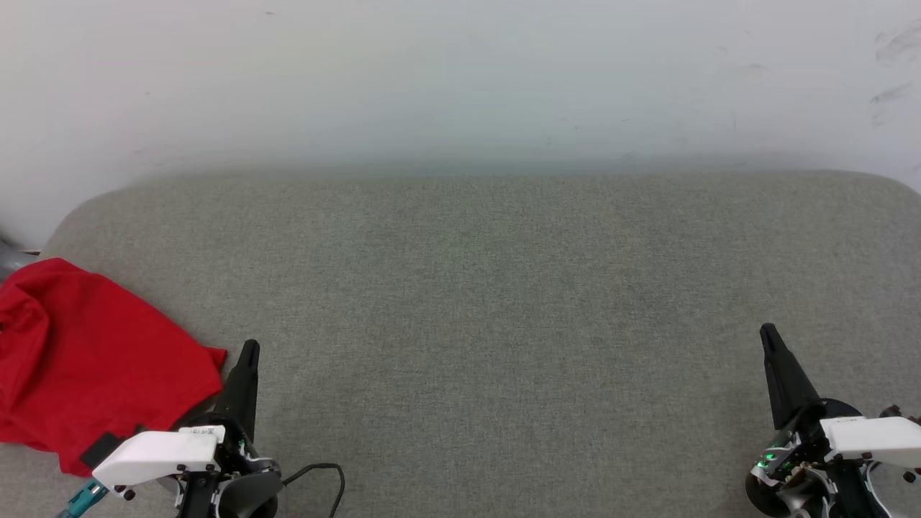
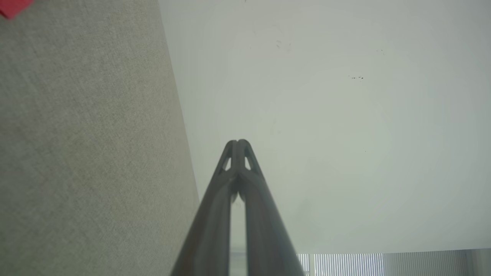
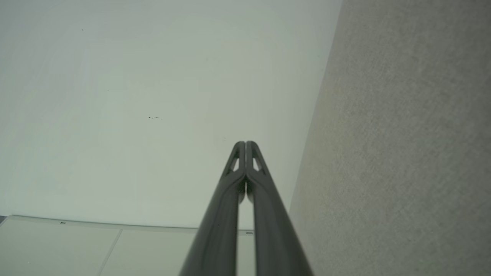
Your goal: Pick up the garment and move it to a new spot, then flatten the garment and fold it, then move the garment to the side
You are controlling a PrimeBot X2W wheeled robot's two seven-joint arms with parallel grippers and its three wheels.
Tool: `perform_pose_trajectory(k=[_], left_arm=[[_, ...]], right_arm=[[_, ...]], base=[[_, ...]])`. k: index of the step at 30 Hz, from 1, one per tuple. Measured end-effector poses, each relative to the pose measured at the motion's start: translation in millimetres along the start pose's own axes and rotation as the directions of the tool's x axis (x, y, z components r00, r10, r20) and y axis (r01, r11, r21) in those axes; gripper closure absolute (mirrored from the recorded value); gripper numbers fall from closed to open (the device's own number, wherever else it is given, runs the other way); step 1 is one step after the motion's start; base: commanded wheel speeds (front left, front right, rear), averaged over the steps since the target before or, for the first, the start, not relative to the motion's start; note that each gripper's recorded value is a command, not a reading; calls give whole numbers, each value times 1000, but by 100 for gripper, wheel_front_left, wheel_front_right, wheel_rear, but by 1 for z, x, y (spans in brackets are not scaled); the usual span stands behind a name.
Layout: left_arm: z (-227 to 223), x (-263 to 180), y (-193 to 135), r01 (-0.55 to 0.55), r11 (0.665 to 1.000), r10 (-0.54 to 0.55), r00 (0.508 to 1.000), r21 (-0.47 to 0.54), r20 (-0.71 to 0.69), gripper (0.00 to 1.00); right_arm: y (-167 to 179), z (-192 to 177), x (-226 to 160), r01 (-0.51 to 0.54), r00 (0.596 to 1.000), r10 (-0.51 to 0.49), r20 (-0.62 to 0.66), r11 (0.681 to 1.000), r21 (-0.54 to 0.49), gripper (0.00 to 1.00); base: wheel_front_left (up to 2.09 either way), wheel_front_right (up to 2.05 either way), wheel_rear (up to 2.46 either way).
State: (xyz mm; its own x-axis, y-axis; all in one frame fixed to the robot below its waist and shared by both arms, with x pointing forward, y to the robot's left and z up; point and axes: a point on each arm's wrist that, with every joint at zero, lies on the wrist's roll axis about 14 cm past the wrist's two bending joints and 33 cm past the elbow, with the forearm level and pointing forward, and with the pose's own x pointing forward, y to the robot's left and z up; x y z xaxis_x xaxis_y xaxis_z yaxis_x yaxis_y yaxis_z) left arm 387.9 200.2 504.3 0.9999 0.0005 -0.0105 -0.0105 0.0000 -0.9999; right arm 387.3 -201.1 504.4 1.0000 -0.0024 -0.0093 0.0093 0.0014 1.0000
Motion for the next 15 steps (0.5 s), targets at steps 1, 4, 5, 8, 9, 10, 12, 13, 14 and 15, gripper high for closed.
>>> perform_pose_trajectory(k=[1, 4, 5, 8, 9, 10, 12, 13, 14, 15], left_arm=[[0, 0, 0, 0, 1000, 0, 1000, 0, 0, 100], [0, 0, 0, 0, 1000, 0, 1000, 0, 0, 100], [0, 0, 0, 0, 1000, 0, 1000, 0, 0, 100], [0, 0, 0, 0, 1000, 0, 1000, 0, 0, 100], [0, 0, 0, 0, 1000, 0, 1000, 0, 0, 100], [0, 0, 0, 0, 1000, 0, 1000, 0, 0, 100], [0, 0, 0, 0, 1000, 0, 1000, 0, 0, 100], [0, 0, 0, 0, 1000, 0, 1000, 0, 0, 100], [0, 0, 0, 0, 1000, 0, 1000, 0, 0, 100], [0, 0, 0, 0, 1000, 0, 1000, 0, 0, 100]], right_arm=[[0, 0, 0, 0, 1000, 0, 0, 1000, 0, 100], [0, 0, 0, 0, 1000, 0, 0, 1000, 0, 100], [0, 0, 0, 0, 1000, 0, 0, 1000, 0, 100], [0, 0, 0, 0, 1000, 0, 0, 1000, 0, 100], [0, 0, 0, 0, 1000, 0, 0, 1000, 0, 100], [0, 0, 0, 0, 1000, 0, 0, 1000, 0, 100], [0, 0, 0, 0, 1000, 0, 0, 1000, 0, 100], [0, 0, 0, 0, 1000, 0, 0, 1000, 0, 100], [0, 0, 0, 0, 1000, 0, 0, 1000, 0, 100], [0, 0, 0, 0, 1000, 0, 0, 1000, 0, 100]], base=[[0, 0, 0], [0, 0, 0], [0, 0, 0], [0, 0, 0], [0, 0, 0], [0, 0, 0], [0, 0, 0], [0, 0, 0], [0, 0, 0], [0, 0, 0]])
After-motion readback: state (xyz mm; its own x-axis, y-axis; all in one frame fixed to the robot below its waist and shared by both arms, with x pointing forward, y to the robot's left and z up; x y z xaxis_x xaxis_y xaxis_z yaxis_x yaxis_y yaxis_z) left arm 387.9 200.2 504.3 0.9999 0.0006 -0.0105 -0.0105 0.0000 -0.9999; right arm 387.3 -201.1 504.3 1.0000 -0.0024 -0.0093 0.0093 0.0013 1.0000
